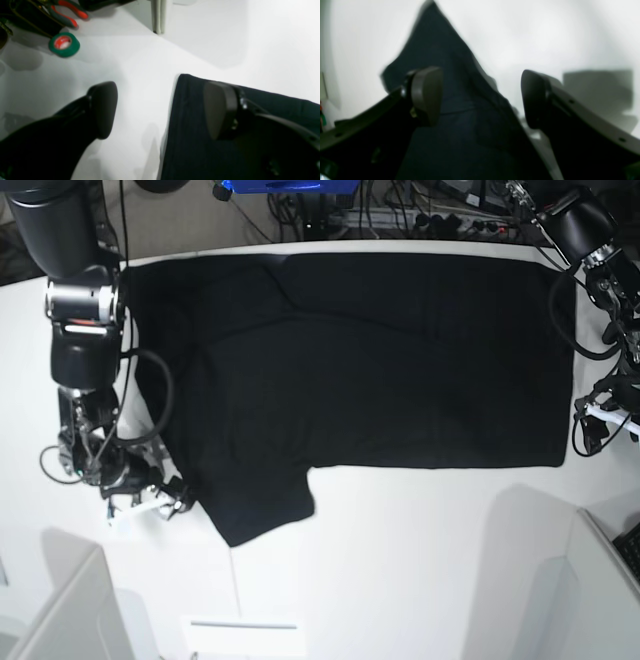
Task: Fold the T-shirt properly
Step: 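Move both grippers to the hem corners and grasp them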
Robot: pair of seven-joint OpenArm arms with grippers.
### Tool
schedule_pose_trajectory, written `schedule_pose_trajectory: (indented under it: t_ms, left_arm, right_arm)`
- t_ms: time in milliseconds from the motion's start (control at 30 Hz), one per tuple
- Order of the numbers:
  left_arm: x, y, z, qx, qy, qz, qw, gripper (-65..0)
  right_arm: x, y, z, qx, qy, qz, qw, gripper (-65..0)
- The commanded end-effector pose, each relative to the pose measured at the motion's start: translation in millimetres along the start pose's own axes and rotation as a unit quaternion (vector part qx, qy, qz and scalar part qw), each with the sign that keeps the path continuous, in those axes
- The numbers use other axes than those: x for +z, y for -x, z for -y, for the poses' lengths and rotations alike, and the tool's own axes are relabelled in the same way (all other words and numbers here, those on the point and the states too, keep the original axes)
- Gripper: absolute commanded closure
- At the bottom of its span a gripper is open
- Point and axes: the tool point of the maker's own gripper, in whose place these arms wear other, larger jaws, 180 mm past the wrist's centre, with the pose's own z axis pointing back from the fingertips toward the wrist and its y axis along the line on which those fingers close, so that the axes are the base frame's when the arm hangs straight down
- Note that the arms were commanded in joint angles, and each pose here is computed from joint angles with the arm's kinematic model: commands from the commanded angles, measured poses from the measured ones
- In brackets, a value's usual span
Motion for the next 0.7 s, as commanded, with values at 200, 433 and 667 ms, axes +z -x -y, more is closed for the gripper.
schedule_pose_trajectory:
  t_ms: [200, 433, 667]
  left_arm:
    - [8, -6, -19, 0.009, -0.020, -0.011, 1.000, -52.2]
    - [9, 3, -22, 0.008, -0.025, -0.034, 0.999, -52.2]
    - [7, 1, -18, 0.010, -0.021, -0.033, 0.999, -51.7]
  right_arm:
    - [-2, -13, -23, 0.052, -0.057, 0.013, 0.9969, -45.5]
    - [-4, 1, -20, 0.055, -0.059, -0.004, 0.9967, -45.3]
    - [-5, 8, -16, 0.053, -0.056, -0.011, 0.9969, -45.3]
